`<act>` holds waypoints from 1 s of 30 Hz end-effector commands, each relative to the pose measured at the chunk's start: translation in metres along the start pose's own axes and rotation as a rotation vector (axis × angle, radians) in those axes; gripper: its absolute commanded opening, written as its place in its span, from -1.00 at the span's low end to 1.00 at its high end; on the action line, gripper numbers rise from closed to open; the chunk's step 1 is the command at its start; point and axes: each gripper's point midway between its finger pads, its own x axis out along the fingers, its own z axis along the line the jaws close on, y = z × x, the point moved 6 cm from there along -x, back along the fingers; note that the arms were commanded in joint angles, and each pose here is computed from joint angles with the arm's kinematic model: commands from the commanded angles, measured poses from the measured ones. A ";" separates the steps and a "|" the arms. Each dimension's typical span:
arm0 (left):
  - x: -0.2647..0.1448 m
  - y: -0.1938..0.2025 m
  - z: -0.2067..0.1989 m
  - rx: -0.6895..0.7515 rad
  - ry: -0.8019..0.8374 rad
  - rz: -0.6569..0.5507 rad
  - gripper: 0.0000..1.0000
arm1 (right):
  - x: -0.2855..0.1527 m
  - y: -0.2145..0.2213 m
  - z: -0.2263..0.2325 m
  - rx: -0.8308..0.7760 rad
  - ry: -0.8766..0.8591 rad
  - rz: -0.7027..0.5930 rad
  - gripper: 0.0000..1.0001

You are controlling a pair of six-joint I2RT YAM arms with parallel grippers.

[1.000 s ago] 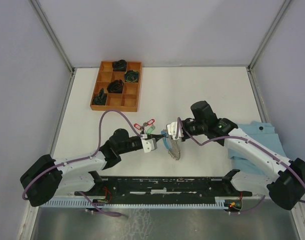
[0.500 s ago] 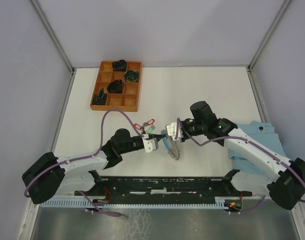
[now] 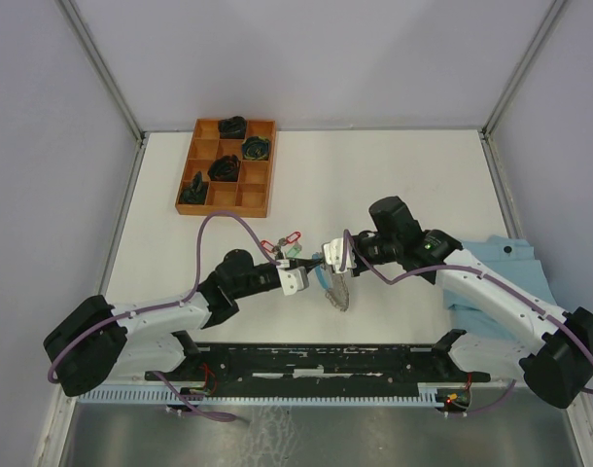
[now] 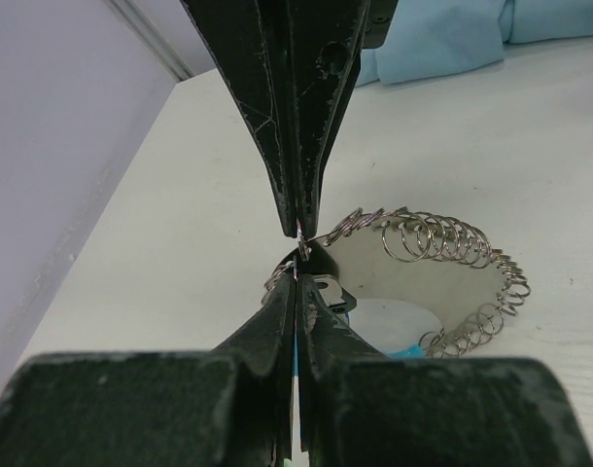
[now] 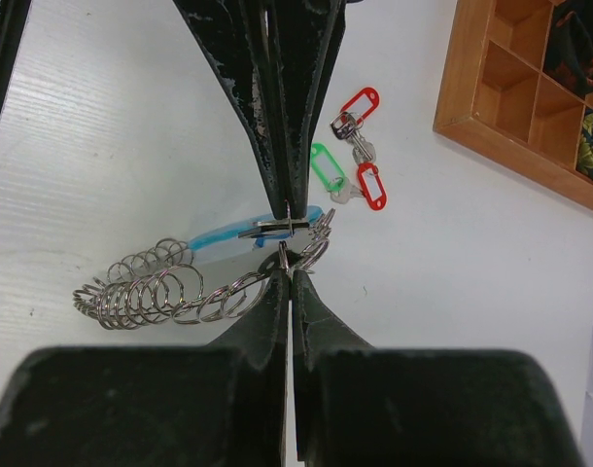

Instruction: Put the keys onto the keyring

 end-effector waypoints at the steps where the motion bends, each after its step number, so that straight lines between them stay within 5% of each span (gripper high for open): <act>1: 0.008 -0.022 0.015 0.034 -0.044 -0.075 -0.95 | -0.010 -0.025 -0.019 -0.067 0.061 -0.063 -0.99; 30: 0.012 -0.022 0.009 0.005 0.011 -0.077 -0.95 | -0.011 -0.023 -0.021 -0.051 0.090 -0.049 -0.99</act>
